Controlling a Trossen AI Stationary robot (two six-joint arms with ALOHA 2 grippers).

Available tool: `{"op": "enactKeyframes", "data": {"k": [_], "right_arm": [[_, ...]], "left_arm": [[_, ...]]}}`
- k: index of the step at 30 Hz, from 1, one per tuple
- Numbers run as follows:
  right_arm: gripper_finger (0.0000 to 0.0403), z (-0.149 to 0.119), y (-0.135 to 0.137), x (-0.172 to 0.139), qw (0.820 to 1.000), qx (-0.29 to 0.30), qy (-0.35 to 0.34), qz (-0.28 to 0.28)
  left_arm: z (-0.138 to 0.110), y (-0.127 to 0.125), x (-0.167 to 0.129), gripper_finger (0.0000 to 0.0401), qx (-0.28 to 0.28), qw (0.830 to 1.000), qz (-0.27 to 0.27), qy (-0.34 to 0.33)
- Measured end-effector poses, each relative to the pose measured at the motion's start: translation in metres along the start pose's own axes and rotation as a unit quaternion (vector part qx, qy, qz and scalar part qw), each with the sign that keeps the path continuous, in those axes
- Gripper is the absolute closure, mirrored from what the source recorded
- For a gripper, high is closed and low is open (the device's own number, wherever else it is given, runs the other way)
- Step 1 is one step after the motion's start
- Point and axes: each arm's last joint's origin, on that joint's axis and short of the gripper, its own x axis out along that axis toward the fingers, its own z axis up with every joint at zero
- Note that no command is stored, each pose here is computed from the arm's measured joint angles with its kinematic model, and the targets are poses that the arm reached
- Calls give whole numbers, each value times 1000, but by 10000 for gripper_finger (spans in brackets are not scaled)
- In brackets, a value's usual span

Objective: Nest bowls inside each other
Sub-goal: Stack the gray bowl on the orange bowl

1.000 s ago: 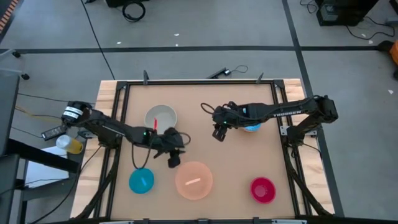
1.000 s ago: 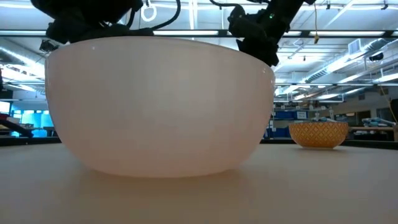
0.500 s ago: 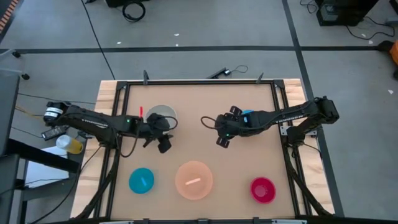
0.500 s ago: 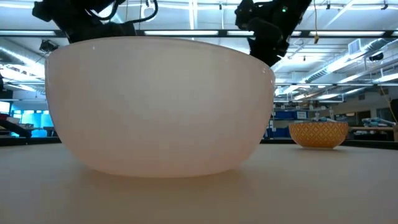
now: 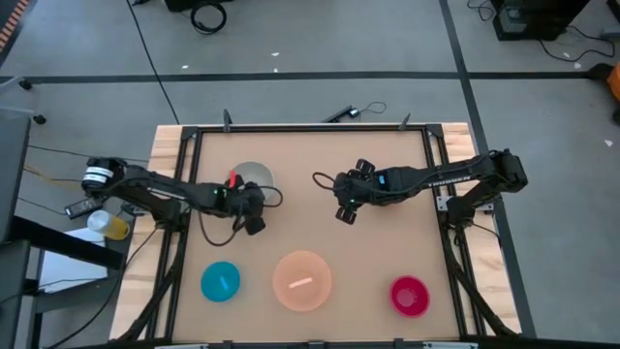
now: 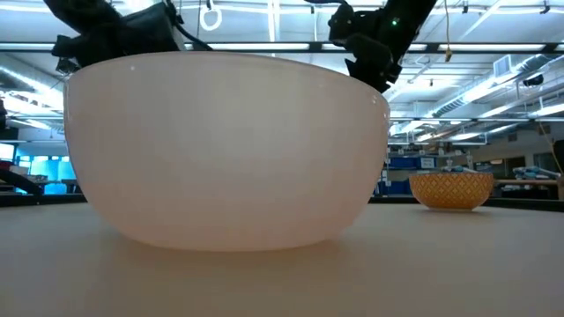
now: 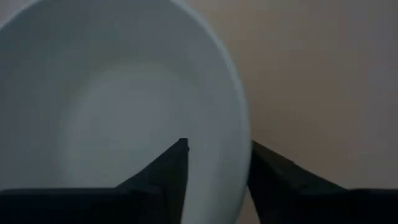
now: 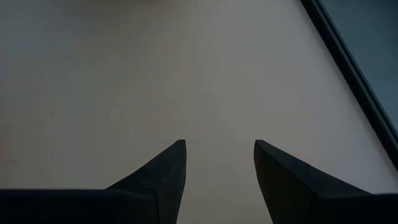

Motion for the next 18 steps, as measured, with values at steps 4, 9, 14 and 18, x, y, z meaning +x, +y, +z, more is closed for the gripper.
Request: {"op": "enactKeyframes", "data": {"k": [4, 9, 14, 18], "right_arm": [[208, -1, -1, 0, 1000, 0, 0, -11], [208, -1, -1, 0, 1000, 6, -3, -23], [208, -3, 0, -1, 999, 24, 4, -26], [208, -7, 3, -2, 999, 28, 15, -28]], "left_arm": [[-2, -6, -2, 353, 29, 1000, -8, -2], [1, -13, -13, 392, 56, 998, -20, -24], [15, -43, -45, 396, 201, 973, -68, -89], [20, -74, -85, 397, 365, 911, -108, -160]]}}
